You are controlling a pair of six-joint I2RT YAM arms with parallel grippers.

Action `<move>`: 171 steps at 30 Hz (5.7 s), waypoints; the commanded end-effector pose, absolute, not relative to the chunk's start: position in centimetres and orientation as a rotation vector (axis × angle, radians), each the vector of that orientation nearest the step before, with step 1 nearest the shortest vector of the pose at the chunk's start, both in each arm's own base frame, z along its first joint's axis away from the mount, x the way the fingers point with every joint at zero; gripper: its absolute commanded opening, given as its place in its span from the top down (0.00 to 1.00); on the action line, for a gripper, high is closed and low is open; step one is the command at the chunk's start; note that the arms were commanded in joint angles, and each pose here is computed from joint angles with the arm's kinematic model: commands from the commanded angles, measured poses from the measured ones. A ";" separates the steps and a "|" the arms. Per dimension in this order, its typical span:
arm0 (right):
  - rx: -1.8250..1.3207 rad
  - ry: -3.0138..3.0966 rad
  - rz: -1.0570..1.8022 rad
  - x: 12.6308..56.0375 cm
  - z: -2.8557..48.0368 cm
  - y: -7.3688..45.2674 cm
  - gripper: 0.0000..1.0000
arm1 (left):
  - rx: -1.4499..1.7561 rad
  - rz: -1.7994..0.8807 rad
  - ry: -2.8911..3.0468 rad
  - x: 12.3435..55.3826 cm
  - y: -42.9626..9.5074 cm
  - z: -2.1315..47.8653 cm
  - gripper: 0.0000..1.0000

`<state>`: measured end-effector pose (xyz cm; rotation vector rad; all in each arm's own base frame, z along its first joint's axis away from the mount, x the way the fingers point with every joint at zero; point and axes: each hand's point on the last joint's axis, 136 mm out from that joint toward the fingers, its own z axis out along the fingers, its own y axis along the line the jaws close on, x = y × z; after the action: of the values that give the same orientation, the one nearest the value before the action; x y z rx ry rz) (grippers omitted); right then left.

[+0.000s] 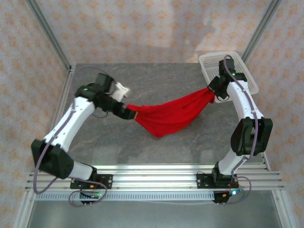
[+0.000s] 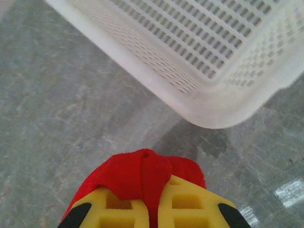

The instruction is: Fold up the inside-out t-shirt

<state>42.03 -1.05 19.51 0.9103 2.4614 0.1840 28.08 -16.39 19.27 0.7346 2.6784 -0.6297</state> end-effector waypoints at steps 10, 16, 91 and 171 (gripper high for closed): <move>1.128 2.220 -0.162 42.9 23.9 -12.1 1.00 | 1.465 0.089 2.733 21.5 -7.9 16.6 0.00; 0.977 2.304 0.286 46.2 24.3 -6.5 1.00 | 1.155 -0.130 2.540 24.4 -11.3 20.1 0.00; 0.187 2.295 0.681 36.4 33.2 13.2 0.62 | 0.405 -1.139 1.901 40.1 -31.6 41.6 1.00; -0.228 2.958 0.392 38.1 5.9 30.2 0.77 | -0.126 -0.502 2.641 30.9 -21.0 17.1 0.00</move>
<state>38.59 30.90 4.97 -0.3105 2.9063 0.4200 30.77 -22.03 18.00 0.0289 2.5970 -0.5670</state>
